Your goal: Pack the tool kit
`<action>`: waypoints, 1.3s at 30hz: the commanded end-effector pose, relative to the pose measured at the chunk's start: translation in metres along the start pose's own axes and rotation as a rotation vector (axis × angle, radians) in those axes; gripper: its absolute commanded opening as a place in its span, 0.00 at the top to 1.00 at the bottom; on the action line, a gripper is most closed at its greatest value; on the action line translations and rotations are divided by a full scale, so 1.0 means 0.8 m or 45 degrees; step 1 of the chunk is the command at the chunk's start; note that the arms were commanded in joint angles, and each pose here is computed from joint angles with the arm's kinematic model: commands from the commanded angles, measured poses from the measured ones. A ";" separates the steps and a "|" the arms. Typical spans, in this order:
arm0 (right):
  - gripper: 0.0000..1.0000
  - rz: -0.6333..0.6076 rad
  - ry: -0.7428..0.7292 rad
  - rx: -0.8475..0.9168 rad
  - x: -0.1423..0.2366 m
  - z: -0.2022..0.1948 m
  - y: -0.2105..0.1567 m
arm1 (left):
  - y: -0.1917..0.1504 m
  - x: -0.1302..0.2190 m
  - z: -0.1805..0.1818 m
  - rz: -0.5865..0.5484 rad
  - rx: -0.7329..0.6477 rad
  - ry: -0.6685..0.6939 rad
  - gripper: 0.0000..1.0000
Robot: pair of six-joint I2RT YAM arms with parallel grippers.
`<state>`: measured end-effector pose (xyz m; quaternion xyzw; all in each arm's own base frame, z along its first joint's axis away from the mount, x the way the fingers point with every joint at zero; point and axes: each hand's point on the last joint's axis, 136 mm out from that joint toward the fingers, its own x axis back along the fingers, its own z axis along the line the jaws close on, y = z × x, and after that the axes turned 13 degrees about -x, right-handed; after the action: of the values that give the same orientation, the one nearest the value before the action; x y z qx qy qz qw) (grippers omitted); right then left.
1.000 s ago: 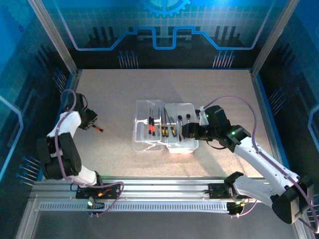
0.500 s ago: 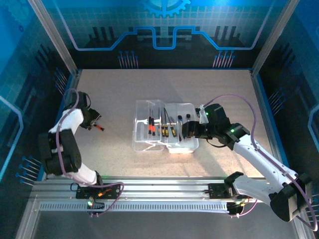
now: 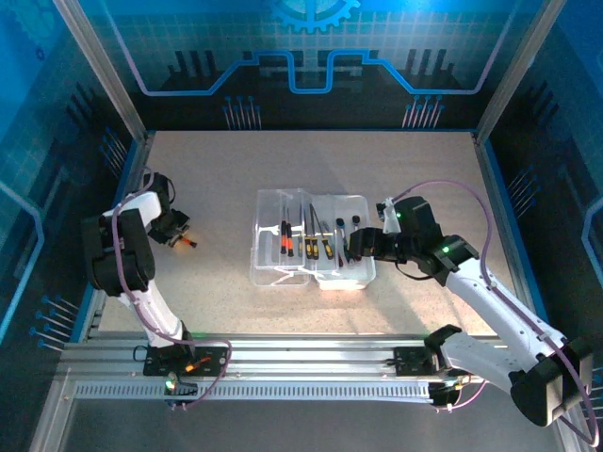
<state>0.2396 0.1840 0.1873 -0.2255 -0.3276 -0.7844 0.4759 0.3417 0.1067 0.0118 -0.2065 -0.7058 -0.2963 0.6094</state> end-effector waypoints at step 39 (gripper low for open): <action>0.43 -0.027 -0.013 -0.023 0.007 0.006 0.014 | -0.085 0.129 -0.074 -0.270 -0.281 -0.414 0.93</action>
<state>0.2425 0.1833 0.1982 -0.2287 -0.3276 -0.7852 0.4732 0.3271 0.0260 0.0918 -0.2226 -0.7716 -0.3932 0.4478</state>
